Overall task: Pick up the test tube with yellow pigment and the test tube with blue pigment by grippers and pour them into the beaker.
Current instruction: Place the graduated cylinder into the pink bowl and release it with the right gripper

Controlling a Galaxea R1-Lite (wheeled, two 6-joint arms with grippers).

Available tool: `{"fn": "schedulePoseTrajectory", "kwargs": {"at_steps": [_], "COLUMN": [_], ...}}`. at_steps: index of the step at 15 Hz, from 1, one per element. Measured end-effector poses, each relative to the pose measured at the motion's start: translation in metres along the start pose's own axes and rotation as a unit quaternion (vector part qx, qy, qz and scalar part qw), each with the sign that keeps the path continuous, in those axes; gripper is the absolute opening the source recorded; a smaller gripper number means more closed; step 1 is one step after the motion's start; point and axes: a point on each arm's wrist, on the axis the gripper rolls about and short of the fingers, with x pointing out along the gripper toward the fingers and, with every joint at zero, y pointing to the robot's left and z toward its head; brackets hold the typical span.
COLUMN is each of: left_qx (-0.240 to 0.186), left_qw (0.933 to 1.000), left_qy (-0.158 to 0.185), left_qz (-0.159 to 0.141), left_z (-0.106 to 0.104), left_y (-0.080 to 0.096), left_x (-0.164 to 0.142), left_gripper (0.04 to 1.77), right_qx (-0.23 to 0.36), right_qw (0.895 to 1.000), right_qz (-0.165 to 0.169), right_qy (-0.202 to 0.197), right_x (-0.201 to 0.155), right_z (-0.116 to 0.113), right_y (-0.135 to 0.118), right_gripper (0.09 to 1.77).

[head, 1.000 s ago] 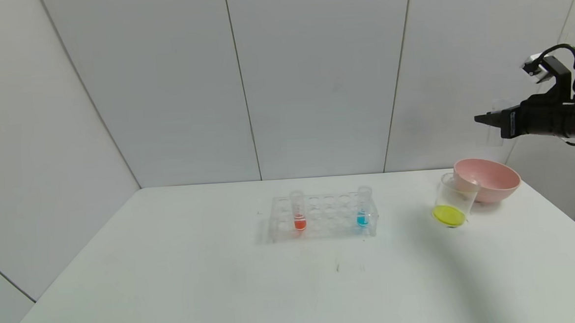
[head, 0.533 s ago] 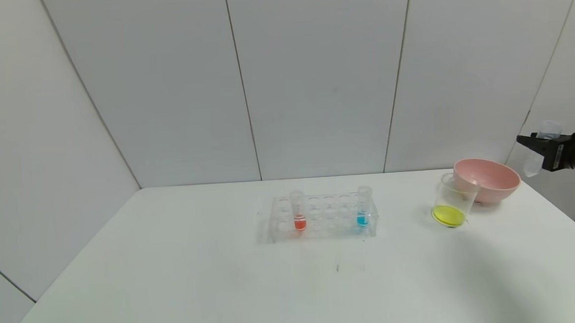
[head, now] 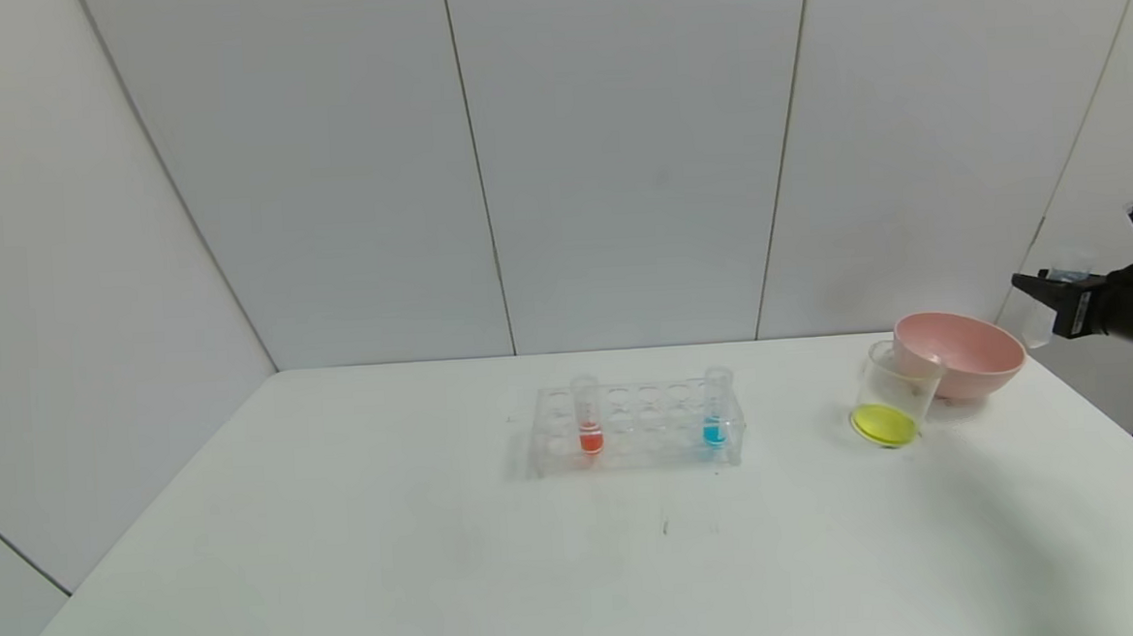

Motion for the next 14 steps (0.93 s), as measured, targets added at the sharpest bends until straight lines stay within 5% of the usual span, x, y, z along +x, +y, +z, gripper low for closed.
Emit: {"fn": "schedulePoseTrajectory", "kwargs": {"at_steps": [6,11,14], "left_qx": [0.000,0.000,0.000], "left_qw": [1.0000,1.0000,1.0000], "left_qy": [0.000,0.000,0.000], "left_qz": [0.000,0.000,0.000], "left_z": [0.000,0.000,0.000], "left_y": [0.000,0.000,0.000], "left_x": [0.000,0.000,0.000], "left_gripper": [1.76,1.76,1.76], "right_qx": [0.015,0.024,0.025], "right_qw": [1.000,1.000,1.000], "right_qz": [0.012,0.017,0.018], "right_qy": [-0.014,0.003,0.005], "right_x": [0.080,0.109,0.113], "right_z": [-0.023,-0.052,-0.058], "right_y": [-0.017,-0.020,-0.020], "right_gripper": [0.58,0.58,0.90]}}
